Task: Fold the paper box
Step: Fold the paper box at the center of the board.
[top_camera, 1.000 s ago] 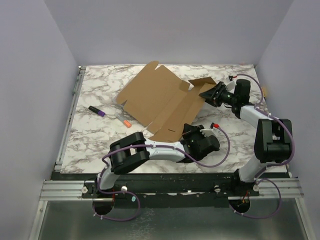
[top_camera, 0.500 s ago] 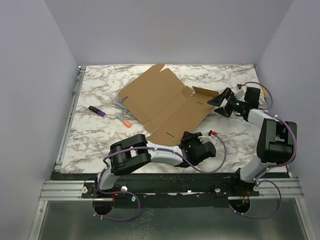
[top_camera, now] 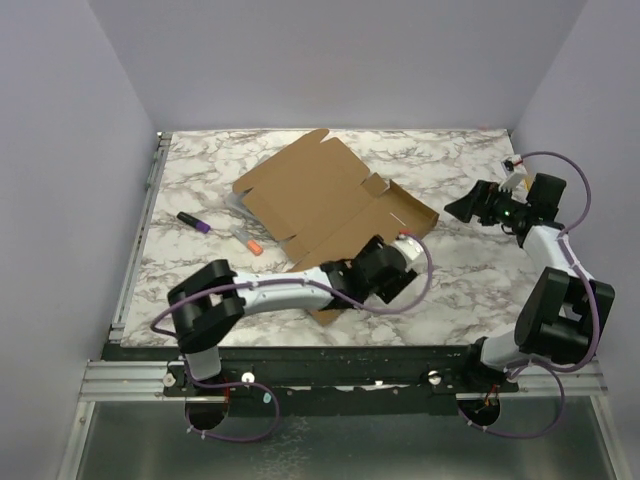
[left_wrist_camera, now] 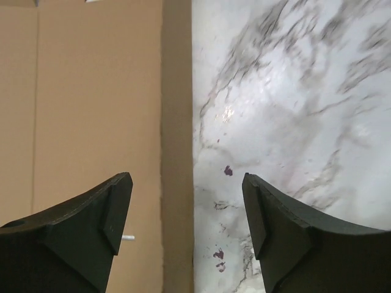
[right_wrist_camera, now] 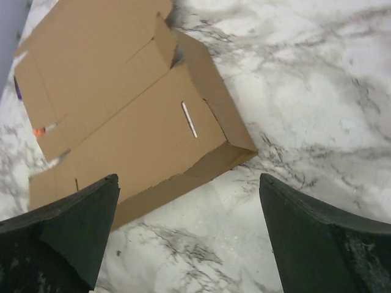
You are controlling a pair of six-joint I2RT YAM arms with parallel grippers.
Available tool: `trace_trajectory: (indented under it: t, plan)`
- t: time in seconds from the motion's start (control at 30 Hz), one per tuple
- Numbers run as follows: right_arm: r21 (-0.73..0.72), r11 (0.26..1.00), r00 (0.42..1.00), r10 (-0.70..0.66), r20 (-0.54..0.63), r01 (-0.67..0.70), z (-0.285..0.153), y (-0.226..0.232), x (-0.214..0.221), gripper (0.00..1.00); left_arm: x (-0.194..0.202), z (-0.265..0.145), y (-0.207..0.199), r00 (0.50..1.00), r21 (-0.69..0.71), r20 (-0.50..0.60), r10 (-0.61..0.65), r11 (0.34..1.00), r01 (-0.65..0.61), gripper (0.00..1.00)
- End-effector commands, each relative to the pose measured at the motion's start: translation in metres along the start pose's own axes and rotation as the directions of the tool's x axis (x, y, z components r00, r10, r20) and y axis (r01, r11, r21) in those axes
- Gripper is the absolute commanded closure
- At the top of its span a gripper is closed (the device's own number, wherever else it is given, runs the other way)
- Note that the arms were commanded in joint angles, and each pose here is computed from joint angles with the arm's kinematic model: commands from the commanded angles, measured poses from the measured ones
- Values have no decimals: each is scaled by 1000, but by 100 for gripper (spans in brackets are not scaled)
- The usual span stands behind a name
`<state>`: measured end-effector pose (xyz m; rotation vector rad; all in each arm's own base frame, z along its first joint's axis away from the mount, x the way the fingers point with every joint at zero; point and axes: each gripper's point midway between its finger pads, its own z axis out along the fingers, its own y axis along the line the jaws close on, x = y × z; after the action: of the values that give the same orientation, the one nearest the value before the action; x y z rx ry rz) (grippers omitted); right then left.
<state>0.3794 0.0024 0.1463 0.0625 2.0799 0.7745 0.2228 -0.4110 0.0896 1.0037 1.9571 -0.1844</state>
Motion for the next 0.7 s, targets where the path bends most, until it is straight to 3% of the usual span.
trace_trajectory:
  t: [0.0,0.1,0.2,0.5,0.67]
  plan:
    - [-231,881,910,-409,68,413,-16,41,-11,0,-20,-16,17,949,291,-58,-311,904,314,21]
    - [-233,853,883,-465,66,467,-13,36,-12,0,-20,-13,36,907,342,-108,-407,842,418,21]
    - [-270,881,915,-404,-1,389,-9,31,0,9,-28,-14,35,906,364,-99,-412,832,419,20]
    - [-393,828,883,-463,-76,400,-4,22,33,13,-39,-4,14,944,447,-78,-321,835,321,20]
    - [-428,824,877,-462,-131,370,2,15,40,15,-25,22,11,953,392,-103,-285,869,302,22]
